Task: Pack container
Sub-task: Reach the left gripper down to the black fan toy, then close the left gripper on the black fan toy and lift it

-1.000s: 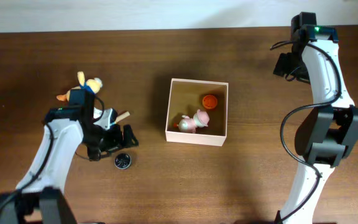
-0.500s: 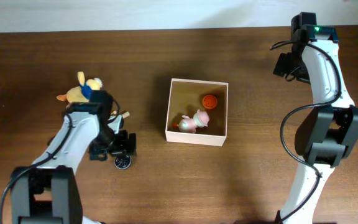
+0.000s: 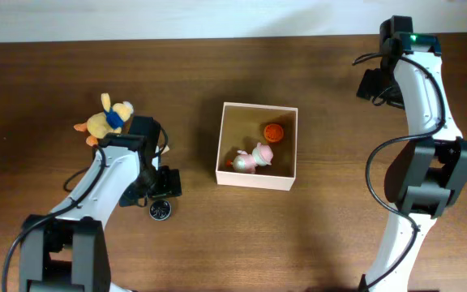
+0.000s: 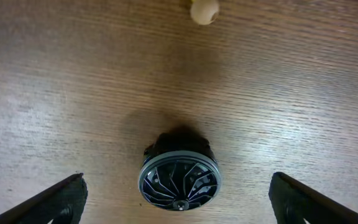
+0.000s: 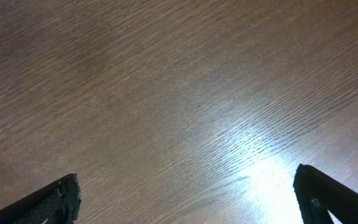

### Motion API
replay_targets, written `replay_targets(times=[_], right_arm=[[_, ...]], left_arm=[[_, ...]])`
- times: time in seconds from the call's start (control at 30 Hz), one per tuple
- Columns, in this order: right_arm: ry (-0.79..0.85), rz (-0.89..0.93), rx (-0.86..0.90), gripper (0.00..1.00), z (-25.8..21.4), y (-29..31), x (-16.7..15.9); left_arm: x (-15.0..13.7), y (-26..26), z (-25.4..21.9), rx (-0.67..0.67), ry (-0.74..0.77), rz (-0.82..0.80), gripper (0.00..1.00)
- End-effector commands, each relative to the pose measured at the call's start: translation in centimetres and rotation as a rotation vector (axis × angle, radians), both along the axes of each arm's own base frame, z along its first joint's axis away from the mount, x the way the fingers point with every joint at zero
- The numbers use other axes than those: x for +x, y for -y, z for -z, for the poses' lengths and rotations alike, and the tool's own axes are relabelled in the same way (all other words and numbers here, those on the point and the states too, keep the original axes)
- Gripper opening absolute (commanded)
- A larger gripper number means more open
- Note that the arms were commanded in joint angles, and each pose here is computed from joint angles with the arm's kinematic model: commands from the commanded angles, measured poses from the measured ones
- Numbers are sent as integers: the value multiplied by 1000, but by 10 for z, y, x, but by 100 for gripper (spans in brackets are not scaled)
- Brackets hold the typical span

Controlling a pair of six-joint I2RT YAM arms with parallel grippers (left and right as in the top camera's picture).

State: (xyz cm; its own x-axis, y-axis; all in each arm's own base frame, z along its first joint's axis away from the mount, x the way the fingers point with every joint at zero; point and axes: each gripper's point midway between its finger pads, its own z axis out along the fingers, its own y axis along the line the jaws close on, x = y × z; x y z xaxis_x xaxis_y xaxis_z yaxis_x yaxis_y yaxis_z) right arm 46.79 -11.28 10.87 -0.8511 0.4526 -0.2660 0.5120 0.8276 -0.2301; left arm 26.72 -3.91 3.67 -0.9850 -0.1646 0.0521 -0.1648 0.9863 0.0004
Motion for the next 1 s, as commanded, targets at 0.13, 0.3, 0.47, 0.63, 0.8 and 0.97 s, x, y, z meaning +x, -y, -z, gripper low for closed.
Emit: replay_targets(times=[0.13, 0.3, 0.47, 0.63, 0.8, 0.97], right_arm=[[4, 18, 0, 99, 1, 2, 0], [4, 18, 0, 99, 1, 2, 0], [4, 18, 0, 99, 1, 2, 0], [4, 18, 0, 99, 1, 2, 0], [4, 18, 0, 99, 1, 2, 0], [5, 18, 0, 99, 1, 2, 0]], left_arm=[[-18, 3, 18, -18, -53, -52, 96], [-24, 8, 22, -49, -66, -54, 96], [-28, 13, 27, -80, -76, -57, 96], [-26, 13, 30, -83, -61, -56, 96], [-25, 13, 33, -83, -51, -55, 96], [-29, 12, 45, -82, -38, -54, 94]])
